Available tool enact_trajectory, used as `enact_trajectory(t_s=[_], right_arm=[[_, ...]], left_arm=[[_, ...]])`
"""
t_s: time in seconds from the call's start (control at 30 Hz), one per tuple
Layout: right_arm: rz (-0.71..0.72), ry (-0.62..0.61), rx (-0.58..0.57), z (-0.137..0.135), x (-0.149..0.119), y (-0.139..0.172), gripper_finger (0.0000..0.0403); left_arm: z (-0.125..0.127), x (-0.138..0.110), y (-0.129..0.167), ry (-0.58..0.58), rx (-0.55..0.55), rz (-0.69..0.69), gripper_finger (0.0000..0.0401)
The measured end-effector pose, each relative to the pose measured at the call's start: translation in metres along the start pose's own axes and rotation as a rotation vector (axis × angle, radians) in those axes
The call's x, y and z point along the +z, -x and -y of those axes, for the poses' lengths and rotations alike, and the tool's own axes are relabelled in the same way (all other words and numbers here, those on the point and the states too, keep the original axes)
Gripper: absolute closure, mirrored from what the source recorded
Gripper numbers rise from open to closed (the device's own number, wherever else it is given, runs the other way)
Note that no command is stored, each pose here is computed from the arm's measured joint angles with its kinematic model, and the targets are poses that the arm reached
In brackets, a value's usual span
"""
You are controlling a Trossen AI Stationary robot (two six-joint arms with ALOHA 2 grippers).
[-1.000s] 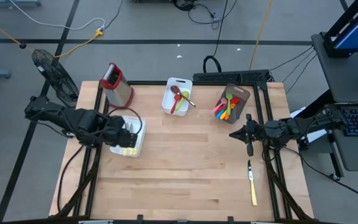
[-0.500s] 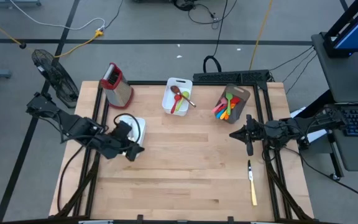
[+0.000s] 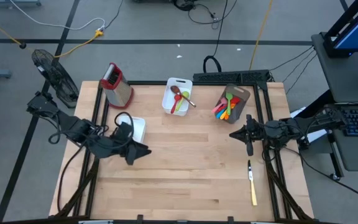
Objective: Pick & Place Kitchen Items
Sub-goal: Put the yellow knife into the bottom white bin
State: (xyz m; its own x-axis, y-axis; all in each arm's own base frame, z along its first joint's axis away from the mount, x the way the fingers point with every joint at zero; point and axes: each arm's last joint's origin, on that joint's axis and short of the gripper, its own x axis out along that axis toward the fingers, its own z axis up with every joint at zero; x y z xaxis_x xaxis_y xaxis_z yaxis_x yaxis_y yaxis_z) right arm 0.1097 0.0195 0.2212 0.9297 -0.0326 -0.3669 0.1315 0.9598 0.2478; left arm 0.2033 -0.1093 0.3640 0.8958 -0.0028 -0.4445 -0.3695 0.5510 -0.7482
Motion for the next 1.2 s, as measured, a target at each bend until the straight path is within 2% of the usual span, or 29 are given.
enact_trajectory(t_s=[0.13,0.53,0.93,1.2], right_arm=[[0.0,0.0,0.0,0.0,0.0,0.0,0.0399],[-0.001,0.046,0.0,0.0,-0.0001,0.0,0.0399],[-0.001,0.046,0.001,0.0,0.0,0.0,0.0399],[-0.002,0.046,0.0,0.0,-0.0001,-0.0002,0.0399]], left_arm=[[-0.0004,0.0012,-0.0001,0.038,0.014,0.045,0.0199],[0.0035,0.004,0.0001,-0.177,-0.002,0.1,0.0197],[0.0028,0.004,0.0001,-0.27,0.012,0.106,0.0202],[-0.0027,-0.0032,-0.0094,-0.276,-0.014,0.115,0.0202]])
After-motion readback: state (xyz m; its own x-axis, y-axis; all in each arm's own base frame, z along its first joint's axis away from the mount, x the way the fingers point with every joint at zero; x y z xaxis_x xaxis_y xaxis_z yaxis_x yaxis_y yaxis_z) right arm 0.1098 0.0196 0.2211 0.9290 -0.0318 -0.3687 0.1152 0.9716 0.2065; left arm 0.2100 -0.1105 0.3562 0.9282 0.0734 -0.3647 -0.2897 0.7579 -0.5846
